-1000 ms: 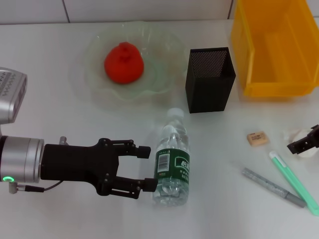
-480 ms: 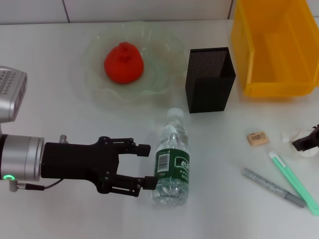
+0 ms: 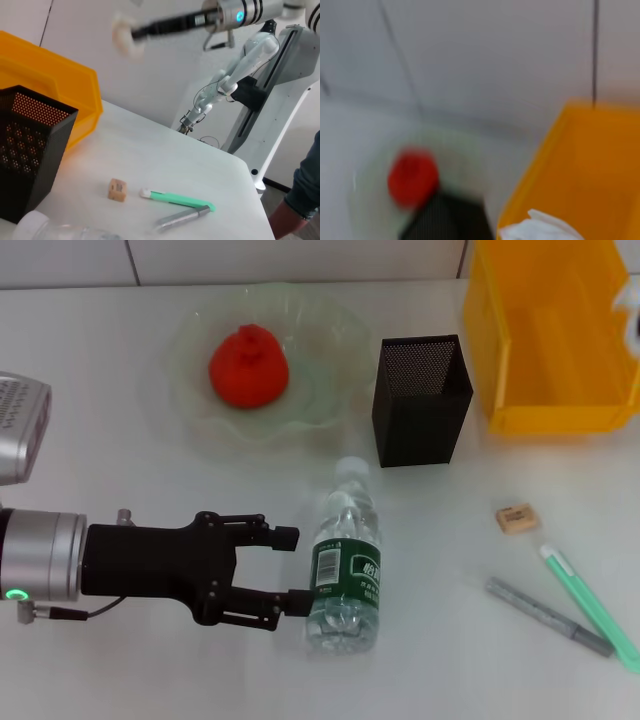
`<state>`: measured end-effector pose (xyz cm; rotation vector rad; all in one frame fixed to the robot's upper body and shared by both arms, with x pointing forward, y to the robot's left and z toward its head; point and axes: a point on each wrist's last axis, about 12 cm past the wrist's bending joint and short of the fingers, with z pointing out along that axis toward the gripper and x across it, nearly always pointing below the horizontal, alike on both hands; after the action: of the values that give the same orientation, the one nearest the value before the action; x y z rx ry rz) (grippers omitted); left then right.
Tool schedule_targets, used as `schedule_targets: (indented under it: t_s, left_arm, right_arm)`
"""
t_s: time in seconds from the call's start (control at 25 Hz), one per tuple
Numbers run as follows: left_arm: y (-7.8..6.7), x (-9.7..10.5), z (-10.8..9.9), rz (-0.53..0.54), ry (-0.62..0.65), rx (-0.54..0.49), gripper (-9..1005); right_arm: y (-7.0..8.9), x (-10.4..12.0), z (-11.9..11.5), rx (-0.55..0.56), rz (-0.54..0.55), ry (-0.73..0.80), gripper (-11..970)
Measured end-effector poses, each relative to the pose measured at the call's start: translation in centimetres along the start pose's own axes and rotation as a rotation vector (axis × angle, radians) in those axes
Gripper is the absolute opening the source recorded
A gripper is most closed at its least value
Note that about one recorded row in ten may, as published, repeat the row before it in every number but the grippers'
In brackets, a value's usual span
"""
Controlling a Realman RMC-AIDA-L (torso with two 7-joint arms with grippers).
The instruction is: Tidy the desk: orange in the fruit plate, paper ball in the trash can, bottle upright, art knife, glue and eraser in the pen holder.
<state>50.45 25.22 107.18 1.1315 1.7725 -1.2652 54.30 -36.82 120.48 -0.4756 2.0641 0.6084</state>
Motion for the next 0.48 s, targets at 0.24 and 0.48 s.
schedule_targets:
  t_s: [0.24, 0.48]
  left_arm:
    - [0.0, 0.0, 0.0, -0.001, -0.002, -0.002, 827]
    - [0.0, 0.0, 0.0, -0.004, -0.007, -0.002, 825]
  right_arm:
    - [-2.4, 1.4, 1.6, 0.007, 0.041, -0.327, 523]
    - [-3.2, 2.9, 5.5, 0.077, 0.087, -0.376, 529]
